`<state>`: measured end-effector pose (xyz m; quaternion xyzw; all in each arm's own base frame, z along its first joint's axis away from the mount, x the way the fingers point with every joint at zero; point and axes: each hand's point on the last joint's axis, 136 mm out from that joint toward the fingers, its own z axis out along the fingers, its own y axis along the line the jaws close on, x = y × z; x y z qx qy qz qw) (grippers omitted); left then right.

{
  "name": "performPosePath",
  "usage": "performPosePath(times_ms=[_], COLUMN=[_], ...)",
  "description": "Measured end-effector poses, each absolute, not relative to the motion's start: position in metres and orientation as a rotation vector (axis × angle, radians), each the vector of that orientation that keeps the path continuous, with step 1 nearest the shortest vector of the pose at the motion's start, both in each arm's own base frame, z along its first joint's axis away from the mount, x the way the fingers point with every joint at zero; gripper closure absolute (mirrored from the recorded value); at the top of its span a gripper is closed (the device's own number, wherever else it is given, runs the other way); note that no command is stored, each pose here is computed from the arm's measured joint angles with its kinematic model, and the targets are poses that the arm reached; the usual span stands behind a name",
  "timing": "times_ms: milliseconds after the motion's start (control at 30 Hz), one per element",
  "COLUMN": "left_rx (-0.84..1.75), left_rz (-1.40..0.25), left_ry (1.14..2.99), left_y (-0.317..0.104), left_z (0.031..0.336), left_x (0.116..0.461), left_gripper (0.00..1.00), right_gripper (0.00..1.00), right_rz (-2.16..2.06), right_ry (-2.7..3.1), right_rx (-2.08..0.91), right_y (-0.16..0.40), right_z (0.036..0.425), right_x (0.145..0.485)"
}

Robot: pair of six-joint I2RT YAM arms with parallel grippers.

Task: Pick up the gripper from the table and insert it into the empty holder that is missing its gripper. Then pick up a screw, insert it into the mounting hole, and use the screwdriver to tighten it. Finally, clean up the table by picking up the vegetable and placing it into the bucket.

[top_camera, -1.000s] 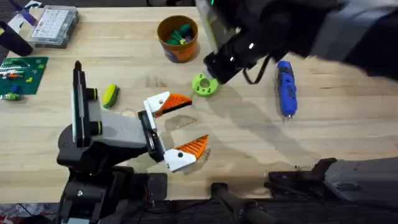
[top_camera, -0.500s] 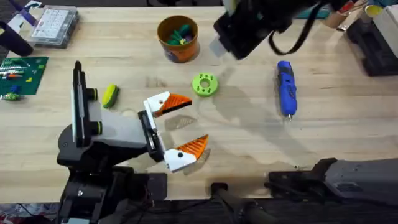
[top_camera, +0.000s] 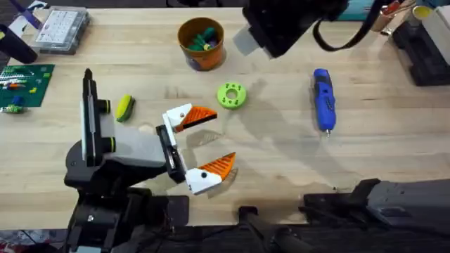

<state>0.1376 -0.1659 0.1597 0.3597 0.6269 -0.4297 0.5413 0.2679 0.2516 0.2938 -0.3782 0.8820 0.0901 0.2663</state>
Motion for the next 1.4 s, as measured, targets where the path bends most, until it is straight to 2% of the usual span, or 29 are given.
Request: performPosePath(times_ms=[300,633,967,1400], left_rx=[0.855,0.855,0.855,0.854], left_rz=[-1.021,-1.021,-1.021,-1.021], left_ry=[1.489,1.489,1.489,1.489], left_y=[-0.166,-0.166,-0.166,-0.166], left_z=[0.16,0.16,0.16,0.16], left_x=[0.138,0.138,0.138,0.138], left_gripper=[0.009,0.009,0.009,0.009], right_gripper=[0.994,0.994,0.994,0.994], right_rz=[0.31,0.337,0.397,0.392], right_ry=[2.305,2.281,2.237,2.168], right_rx=[-1.127,-1.214,-1.279,-1.532], right_y=[0.285,0.319,0.327,0.342], right_z=[0.297,0.29,0.3,0.285], right_x=[0.247,0.243,0.235,0.197])
